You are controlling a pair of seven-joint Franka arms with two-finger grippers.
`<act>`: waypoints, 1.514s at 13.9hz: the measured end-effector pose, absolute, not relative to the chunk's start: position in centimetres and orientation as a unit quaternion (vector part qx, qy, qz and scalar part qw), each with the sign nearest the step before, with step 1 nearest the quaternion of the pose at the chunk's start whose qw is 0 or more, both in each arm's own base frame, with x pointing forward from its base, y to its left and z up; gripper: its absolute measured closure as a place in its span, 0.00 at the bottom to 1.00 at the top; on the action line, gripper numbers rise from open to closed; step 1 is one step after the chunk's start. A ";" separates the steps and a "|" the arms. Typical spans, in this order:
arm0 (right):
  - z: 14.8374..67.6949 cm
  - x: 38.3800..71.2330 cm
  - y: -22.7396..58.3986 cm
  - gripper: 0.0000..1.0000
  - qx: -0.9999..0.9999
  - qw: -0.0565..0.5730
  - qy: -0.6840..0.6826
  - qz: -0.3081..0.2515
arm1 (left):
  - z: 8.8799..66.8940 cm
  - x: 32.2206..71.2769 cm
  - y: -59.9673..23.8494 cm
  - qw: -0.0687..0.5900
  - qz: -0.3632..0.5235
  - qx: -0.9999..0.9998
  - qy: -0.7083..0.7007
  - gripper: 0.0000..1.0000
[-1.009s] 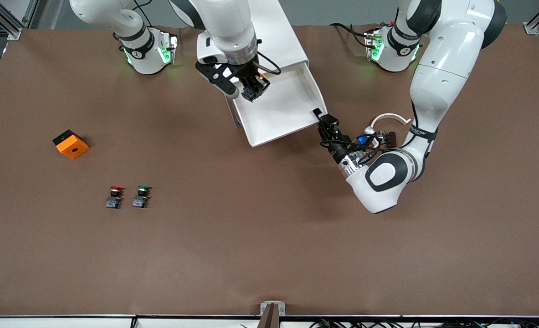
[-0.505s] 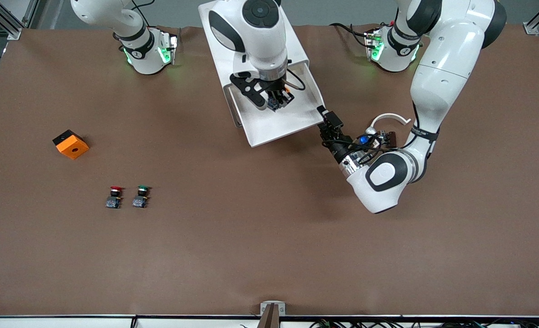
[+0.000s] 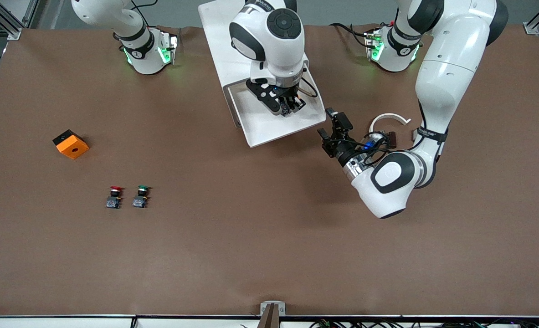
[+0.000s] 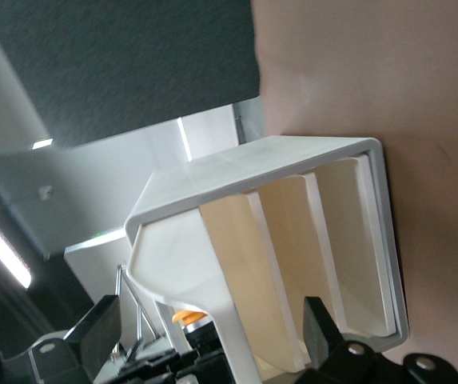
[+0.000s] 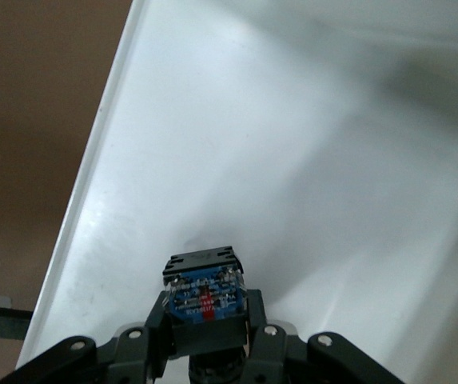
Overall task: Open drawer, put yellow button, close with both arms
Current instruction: 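Lower the yellow button into the drawer and open the right gripper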
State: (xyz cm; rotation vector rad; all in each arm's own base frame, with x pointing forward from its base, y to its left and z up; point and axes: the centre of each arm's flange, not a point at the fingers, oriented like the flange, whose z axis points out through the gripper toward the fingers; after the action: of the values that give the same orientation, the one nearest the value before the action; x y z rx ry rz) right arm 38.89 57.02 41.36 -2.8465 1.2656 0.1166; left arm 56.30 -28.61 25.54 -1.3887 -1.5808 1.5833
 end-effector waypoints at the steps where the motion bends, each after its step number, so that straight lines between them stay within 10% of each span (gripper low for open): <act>1: 41.4 38.9 57.1 0.60 -0.912 0.012 0.409 0.036 | 25.9 56.4 -28.4 0.241 0.577 -0.530 -0.573 0.00; 17: 40.4 40.4 59.1 0.60 -0.887 0.024 0.461 0.023 | 34.0 64.2 -28.2 0.029 0.221 -0.891 -0.395 0.00; 21: 39.9 40.6 59.1 0.26 -0.888 0.020 0.459 0.017 | 35.4 64.3 -29.6 0.014 0.181 -0.920 -0.348 0.00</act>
State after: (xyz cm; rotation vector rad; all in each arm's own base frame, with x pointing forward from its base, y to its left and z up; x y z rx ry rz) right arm 40.56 59.13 39.94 -2.7549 1.4247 0.0535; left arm 64.27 -29.55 35.41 -2.8641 -1.0841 0.5642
